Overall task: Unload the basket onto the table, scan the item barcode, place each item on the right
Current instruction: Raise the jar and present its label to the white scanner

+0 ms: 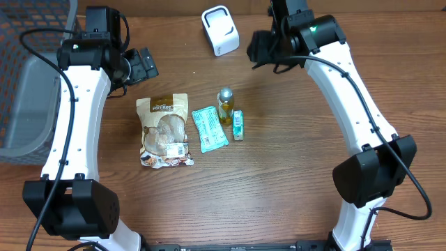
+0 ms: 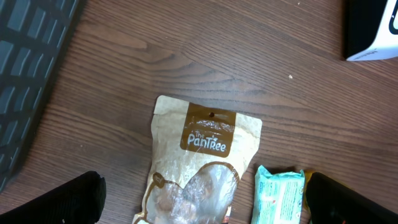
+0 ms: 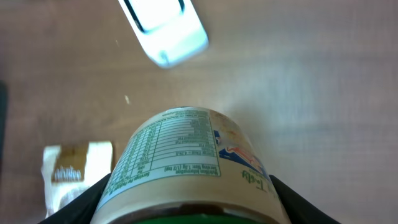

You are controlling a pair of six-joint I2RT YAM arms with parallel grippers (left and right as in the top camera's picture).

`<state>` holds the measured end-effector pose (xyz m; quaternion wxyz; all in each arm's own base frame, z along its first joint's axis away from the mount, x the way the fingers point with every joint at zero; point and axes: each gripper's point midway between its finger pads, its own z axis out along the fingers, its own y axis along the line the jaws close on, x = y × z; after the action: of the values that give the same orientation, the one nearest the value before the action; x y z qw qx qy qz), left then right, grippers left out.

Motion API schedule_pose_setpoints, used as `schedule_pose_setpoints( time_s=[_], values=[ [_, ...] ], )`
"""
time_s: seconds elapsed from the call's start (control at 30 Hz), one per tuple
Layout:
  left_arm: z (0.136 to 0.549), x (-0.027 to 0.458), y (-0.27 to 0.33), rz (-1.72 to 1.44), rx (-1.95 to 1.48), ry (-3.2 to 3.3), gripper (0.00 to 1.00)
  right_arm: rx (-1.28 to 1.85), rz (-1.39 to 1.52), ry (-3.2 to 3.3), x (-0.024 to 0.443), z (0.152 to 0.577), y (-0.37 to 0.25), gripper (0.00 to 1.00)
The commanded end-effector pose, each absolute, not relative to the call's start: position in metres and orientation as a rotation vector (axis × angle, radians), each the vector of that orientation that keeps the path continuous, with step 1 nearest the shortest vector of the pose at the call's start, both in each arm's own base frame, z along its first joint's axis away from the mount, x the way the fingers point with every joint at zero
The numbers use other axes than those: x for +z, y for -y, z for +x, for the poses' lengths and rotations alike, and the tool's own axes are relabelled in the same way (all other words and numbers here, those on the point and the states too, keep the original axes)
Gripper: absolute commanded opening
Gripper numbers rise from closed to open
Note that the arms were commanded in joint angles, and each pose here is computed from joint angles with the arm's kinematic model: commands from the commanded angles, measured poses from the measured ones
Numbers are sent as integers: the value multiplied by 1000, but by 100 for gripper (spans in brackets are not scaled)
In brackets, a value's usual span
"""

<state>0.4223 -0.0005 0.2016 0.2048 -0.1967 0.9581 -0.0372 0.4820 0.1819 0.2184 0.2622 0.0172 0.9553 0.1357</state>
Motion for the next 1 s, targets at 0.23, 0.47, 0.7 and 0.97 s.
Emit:
schedule_pose_setpoints(
  time_s=[0.23,0.47,0.7,0.97],
  values=[
    [424,213,1,-524,-110,-2646,100,435,15,-2241,246,563,-208,4],
    [424,213,1,-524,-110,-2646,100,490,6,-2065,230,616,-228,4],
    [424,213,1,-524,-110,-2646,100,509,2,-2008,203,639,-239,4],
    [424,213,1,-524,-110,-2646,100,542,-11,-1924,205,649,-252,4]
  ],
)
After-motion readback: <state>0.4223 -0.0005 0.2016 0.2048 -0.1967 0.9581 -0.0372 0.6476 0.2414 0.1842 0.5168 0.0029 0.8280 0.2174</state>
